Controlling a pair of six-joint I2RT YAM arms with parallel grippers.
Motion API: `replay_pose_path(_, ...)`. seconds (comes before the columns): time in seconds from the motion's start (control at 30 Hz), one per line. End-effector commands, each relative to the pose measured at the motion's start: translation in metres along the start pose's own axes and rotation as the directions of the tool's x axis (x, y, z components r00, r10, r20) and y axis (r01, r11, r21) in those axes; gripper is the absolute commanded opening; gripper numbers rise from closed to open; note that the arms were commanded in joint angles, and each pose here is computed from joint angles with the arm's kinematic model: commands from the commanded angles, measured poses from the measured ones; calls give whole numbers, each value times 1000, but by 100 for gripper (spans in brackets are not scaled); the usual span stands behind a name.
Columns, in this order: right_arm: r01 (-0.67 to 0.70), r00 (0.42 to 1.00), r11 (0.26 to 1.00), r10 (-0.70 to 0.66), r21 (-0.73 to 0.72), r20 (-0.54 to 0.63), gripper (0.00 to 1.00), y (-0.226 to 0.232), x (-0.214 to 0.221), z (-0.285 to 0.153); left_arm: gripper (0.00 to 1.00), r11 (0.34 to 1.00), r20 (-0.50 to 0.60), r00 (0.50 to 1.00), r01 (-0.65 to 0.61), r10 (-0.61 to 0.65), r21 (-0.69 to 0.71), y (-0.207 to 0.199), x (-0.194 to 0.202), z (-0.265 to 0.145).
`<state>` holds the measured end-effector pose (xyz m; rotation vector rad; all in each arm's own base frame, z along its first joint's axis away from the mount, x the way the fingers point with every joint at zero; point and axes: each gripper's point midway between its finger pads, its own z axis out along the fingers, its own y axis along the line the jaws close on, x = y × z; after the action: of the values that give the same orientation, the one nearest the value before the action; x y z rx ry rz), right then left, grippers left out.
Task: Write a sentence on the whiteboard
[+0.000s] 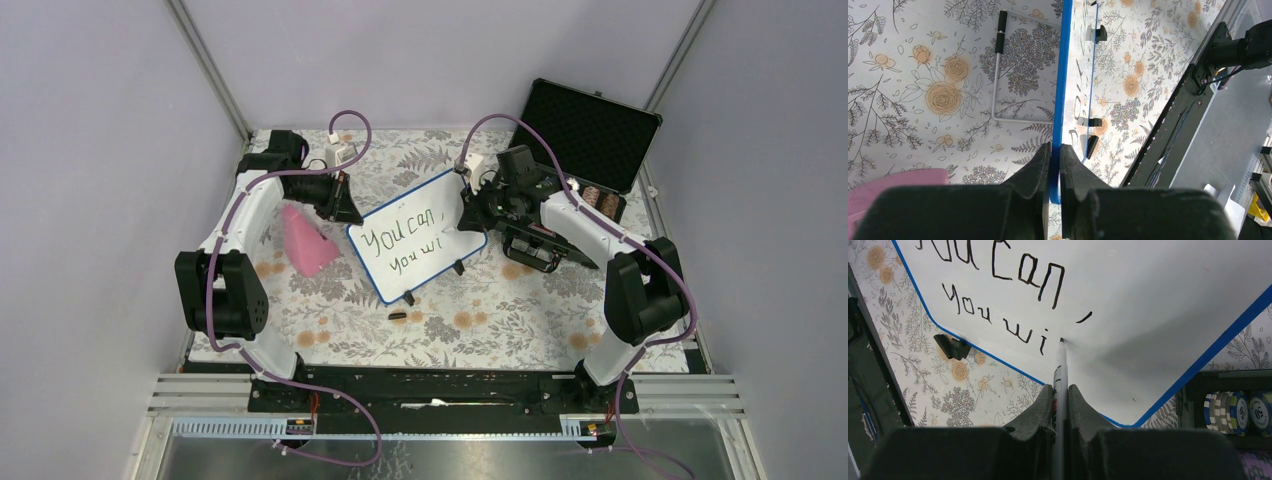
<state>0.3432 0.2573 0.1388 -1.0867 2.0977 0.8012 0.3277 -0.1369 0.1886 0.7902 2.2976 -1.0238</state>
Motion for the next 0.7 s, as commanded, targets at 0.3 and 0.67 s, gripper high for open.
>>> replay_pose_path(0.3, 9, 1000, 1000, -9, 9, -10, 0, -4, 10, 5, 0, 996, -5, 998, -58, 58, -63, 9, -4, -1)
replay_pose_path(0.67, 8, 999, 1000, -8, 13, -39, 0, -2, 26, 4, 0, 997, -5, 998, -58, 58, -60, 9, -4, -1)
